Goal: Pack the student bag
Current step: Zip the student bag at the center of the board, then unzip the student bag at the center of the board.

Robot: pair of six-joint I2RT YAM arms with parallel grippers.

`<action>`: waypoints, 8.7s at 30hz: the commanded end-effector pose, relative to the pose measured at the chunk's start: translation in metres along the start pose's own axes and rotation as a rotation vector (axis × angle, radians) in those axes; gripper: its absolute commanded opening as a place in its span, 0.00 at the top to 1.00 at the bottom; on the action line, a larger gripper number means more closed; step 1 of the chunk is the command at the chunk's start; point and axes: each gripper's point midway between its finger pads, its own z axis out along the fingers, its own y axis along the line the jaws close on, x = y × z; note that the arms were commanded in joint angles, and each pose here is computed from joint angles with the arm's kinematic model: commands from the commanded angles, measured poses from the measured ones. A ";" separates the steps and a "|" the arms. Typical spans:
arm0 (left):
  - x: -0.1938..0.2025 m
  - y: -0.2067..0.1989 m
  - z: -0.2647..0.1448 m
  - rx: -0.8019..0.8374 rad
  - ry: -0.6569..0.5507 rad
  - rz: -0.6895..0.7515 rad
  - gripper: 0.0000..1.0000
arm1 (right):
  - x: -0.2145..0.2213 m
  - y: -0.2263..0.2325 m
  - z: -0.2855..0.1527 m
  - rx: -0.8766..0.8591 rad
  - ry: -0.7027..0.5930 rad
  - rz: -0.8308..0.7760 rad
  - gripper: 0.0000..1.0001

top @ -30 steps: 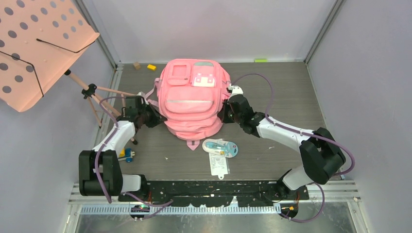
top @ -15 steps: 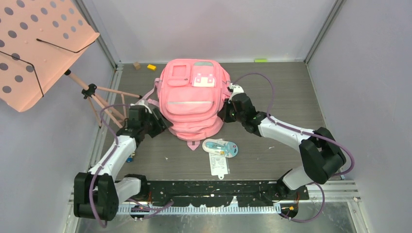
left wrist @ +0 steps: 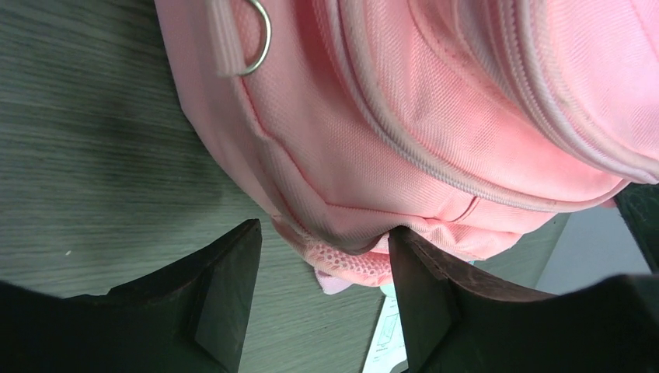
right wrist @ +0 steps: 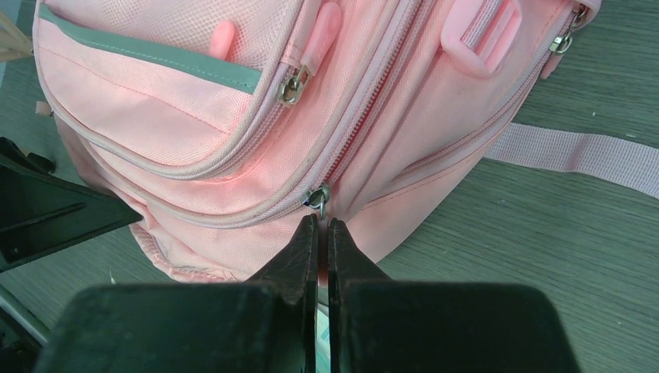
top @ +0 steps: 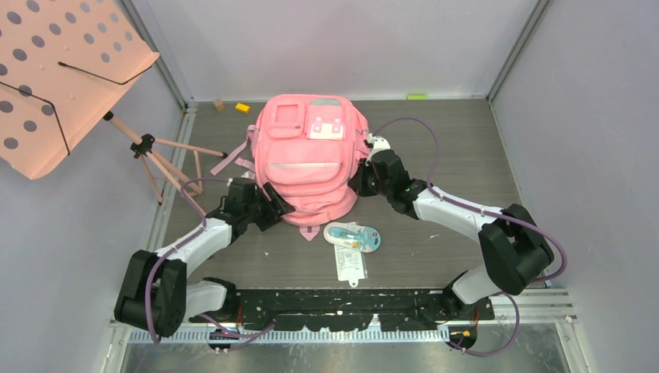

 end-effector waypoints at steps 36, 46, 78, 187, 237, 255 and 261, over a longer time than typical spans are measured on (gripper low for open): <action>-0.039 0.009 0.006 -0.034 -0.234 -0.030 1.00 | -0.033 -0.062 -0.004 0.243 -0.075 -0.094 1.00; -0.023 0.028 0.009 -0.074 -0.184 -0.011 1.00 | -0.067 -0.108 0.010 0.329 -0.085 -0.083 1.00; -0.024 0.053 0.013 -0.168 -0.149 0.016 1.00 | -0.195 -0.148 0.069 0.224 -0.272 -0.123 1.00; -0.162 -0.046 0.018 -0.038 0.066 0.262 0.32 | -0.064 0.029 0.040 -0.480 0.010 -0.666 0.39; -0.138 -0.065 0.024 0.037 0.070 0.221 1.00 | 0.013 0.057 0.018 -0.221 0.195 -0.544 0.99; -0.119 -0.089 0.017 0.133 0.083 0.205 1.00 | 0.008 0.143 0.067 -0.241 0.076 -0.329 0.99; -0.106 -0.104 0.014 0.190 0.107 0.213 1.00 | -0.009 0.165 0.082 -0.275 0.022 -0.296 0.99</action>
